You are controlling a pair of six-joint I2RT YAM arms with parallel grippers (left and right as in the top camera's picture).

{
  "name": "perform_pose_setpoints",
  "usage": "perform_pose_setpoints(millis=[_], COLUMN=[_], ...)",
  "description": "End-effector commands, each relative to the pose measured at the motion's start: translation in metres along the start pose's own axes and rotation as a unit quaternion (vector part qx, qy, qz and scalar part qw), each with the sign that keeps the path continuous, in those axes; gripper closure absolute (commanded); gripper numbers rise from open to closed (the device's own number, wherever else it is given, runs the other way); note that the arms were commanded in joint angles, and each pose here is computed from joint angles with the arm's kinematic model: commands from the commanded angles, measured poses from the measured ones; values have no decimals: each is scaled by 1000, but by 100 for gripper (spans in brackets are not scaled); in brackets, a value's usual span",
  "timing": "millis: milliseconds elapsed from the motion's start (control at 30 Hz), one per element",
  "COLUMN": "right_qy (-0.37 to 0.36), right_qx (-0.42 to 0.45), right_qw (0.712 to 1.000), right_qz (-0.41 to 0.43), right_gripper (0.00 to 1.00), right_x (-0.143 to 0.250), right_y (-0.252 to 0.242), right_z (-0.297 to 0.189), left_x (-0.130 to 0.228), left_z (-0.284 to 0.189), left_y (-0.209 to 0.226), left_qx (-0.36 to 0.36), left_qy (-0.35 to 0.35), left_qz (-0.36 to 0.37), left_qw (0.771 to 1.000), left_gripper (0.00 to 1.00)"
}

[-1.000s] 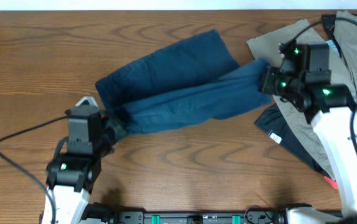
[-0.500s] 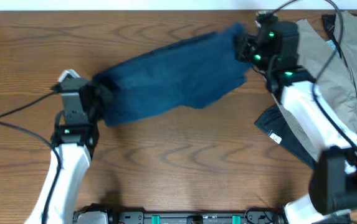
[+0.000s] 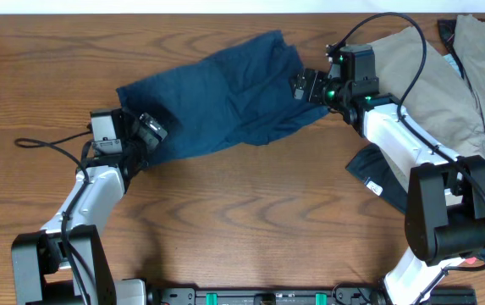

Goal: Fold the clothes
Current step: 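Lower the folded hems onto the waistband and open both grippers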

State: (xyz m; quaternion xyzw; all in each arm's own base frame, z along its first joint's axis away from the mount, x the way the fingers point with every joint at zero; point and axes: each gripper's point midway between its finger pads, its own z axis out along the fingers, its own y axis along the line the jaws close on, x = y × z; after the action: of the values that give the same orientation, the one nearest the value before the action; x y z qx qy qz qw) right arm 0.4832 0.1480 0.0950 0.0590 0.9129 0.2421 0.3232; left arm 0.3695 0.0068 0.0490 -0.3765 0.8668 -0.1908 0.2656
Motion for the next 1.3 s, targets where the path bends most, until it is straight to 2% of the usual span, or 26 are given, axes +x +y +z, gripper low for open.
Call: perform_pose_setpoints(millis=[0,33,133,200,233,333,567,633,733,867,1000,1100,1267], right_qy=[-2,-1,2,2,0,-4,49,69,112,178,232,242,251], right_qx=[-1,-1,0,4,9,8,15,25,67,190,319,387,418], right_qw=[1000,1000,999,999,999,999,997,996,991,965,919,889,873], right_qz=[-29,-30,-35,-39,-41,-48,-54,-50,-39,-30,-23,-25,-20], right_gripper=[5,12,42,47,46,35,32,34,41,59,59,59,54], right_x=[-1,0,5,8,9,12,57,70,92,122,142,143,142], right_y=[7,8,11,13,12,15,9,1,-20,-71,-125,-151,-166], right_z=[-1,1,5,9,12,22,59,64,61,33,-9,-33,-49], left_x=[2,3,6,10,14,25,36,38,47,64,76,77,50], left_z=[-2,-2,-2,-2,-2,-4,-7,-7,-10,-17,-25,-29,-32], left_y=[-2,-1,3,8,11,21,31,33,41,55,65,64,37], left_qx=[6,3,-6,-14,-20,-40,-60,-65,-79,-108,-125,-125,-71], left_qy=[9,10,17,26,33,56,79,85,104,140,169,170,108], left_qz=[23,25,45,49,47,41,35,33,39,40,57,60,104], left_qw=[1000,1000,999,998,998,997,994,994,991,983,976,976,986], left_gripper=[2,2,2,2,2,2,2,2,2,2,2,2,2])
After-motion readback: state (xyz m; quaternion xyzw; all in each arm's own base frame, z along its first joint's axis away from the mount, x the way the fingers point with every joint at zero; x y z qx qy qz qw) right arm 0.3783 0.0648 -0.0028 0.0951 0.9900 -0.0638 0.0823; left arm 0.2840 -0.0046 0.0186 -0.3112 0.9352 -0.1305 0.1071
